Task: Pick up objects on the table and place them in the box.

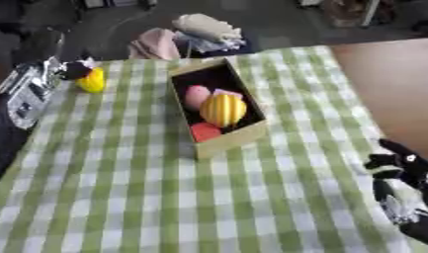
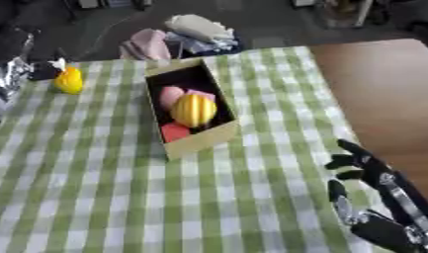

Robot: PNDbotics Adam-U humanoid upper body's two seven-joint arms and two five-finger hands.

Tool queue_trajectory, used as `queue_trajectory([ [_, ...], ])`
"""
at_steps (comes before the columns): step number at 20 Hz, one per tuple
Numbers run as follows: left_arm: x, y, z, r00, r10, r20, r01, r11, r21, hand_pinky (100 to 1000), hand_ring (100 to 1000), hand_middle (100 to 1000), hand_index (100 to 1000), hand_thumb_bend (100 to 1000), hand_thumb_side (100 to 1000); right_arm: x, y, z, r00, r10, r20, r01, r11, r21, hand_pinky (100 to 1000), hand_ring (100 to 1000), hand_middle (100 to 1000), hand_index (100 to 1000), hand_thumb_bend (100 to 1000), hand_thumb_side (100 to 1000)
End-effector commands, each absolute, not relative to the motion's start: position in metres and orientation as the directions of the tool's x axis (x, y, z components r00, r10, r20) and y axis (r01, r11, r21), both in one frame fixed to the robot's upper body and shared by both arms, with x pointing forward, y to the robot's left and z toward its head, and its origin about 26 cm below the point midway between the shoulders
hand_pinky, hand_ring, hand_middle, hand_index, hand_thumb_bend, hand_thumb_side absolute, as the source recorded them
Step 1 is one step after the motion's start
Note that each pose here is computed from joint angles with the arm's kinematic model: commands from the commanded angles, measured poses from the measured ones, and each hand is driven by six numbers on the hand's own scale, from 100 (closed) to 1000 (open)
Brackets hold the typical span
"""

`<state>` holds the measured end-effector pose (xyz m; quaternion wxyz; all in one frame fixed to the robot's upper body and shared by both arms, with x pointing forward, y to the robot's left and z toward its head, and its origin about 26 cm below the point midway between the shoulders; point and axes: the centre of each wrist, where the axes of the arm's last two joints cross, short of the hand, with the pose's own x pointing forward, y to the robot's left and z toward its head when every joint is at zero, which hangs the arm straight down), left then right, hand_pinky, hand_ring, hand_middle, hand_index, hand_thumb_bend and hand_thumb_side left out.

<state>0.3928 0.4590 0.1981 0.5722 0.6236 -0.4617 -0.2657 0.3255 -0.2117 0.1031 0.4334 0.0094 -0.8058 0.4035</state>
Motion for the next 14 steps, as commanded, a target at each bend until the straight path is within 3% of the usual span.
queue_trajectory([
  [1,0.383,0.487,0.211,0.495,-0.847,0.195,-0.297,0.047,0.954,759,767,832,903,100,399,0.327,-0.207,0.112,-0.651,0.308,0.694,-0.373,0.667,-0.645,737,890,693,985,100,470],
  [14,0.375,0.508,0.194,0.562,-0.809,0.171,-0.236,0.041,0.971,764,781,855,911,149,474,0.327,-0.206,0.115,-0.654,0.294,0.697,-0.38,0.669,-0.639,735,890,693,985,100,470],
])
